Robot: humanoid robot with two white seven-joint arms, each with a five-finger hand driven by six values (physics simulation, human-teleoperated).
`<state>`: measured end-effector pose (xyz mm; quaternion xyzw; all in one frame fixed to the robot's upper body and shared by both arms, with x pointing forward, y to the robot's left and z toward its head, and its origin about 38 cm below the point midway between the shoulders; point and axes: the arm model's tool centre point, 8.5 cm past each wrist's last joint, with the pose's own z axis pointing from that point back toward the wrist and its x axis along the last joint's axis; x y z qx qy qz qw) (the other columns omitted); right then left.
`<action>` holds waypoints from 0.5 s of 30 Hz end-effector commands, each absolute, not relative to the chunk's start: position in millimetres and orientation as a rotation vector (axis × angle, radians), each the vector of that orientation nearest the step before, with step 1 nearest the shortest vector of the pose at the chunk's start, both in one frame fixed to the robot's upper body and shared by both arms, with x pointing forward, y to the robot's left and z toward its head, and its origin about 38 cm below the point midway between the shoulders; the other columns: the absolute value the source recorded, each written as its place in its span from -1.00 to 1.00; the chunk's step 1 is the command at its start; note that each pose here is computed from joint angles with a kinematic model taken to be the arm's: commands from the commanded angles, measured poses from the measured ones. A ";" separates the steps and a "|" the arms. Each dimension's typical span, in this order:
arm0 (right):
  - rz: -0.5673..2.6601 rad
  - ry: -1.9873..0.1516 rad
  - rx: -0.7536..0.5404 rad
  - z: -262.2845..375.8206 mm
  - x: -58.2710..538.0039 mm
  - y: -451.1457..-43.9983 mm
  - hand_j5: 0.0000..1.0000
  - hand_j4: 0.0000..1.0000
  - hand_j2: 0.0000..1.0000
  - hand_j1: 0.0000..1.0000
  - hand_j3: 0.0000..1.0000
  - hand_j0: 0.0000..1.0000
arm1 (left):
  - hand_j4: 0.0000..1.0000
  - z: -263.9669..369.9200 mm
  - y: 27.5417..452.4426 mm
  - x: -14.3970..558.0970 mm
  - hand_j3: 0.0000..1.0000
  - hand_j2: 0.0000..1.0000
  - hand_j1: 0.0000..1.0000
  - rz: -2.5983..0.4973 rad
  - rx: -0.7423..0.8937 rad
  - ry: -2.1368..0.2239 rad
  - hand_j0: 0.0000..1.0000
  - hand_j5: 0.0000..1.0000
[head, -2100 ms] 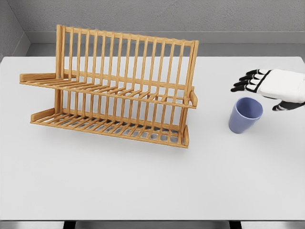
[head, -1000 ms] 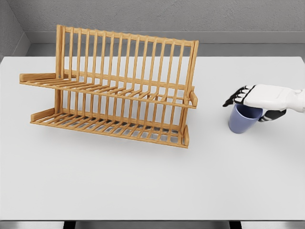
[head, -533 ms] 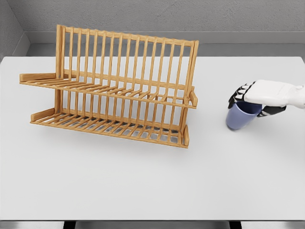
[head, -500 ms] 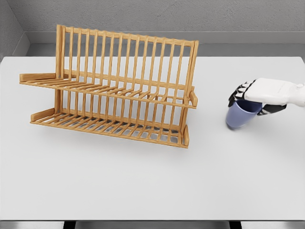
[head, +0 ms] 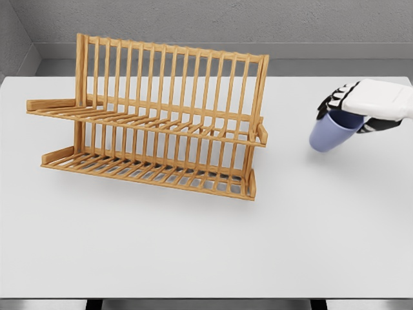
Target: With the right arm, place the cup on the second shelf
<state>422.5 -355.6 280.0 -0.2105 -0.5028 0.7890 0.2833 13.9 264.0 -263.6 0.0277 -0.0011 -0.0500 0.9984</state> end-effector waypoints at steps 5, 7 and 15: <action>2.120 -1.421 -0.628 307.4 416.8 -347.6 0.38 0.38 0.38 0.38 0.38 0.38 | 1.00 -263.6 264.0 13.9 1.00 1.00 1.00 -0.100 0.055 -0.002 1.00 1.00; 2.123 -1.426 -0.633 309.7 416.5 -346.5 0.38 0.38 0.38 0.38 0.38 0.38 | 1.00 -263.6 264.0 14.9 1.00 1.00 1.00 -0.100 0.055 -0.004 1.00 1.00; 2.200 -1.512 -0.674 334.3 405.9 -318.9 0.38 0.38 0.38 0.38 0.38 0.38 | 1.00 -263.6 264.0 13.9 1.00 1.00 1.00 -0.100 0.055 -0.002 1.00 1.00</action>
